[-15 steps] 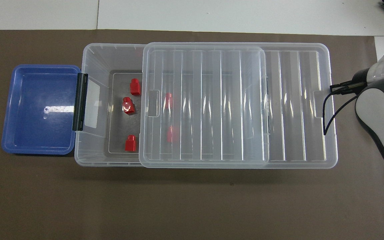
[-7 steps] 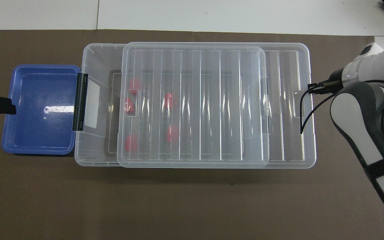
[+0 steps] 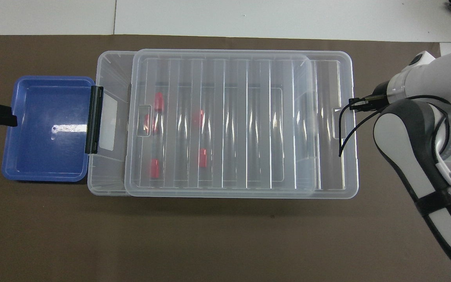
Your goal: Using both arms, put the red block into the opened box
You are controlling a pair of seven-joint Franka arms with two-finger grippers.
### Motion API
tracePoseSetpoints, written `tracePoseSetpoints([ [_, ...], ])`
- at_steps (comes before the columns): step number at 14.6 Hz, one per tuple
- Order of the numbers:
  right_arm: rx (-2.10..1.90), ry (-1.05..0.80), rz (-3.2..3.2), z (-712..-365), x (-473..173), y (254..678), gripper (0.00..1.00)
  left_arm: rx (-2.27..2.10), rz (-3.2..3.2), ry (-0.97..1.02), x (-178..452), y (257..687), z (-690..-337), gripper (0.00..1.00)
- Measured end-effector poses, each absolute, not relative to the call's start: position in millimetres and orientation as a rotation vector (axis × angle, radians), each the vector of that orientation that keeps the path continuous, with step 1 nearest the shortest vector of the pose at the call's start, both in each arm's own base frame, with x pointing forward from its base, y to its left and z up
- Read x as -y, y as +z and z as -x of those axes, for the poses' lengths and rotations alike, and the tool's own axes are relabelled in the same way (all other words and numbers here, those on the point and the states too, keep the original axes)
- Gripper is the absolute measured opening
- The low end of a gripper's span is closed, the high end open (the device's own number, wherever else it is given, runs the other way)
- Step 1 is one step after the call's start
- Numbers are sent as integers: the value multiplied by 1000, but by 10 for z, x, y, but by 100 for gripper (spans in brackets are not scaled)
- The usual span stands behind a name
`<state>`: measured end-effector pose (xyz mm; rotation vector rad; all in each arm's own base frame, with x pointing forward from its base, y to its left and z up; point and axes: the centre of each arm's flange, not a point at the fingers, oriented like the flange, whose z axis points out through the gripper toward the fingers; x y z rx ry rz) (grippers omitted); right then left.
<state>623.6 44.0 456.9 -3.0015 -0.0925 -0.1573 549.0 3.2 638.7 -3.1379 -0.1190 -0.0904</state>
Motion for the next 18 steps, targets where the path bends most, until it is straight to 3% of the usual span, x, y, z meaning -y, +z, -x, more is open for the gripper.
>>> tracePoseSetpoints([
  [9, 82, -146, 2938, -6210, -744, 4574, 1, 113, 3134, 6, -76, 6498, -5687, 100],
  [18, 62, -133, 2903, -6187, -892, 4560, 1, 73, 3137, -27, 63, 6557, -5678, 100],
])
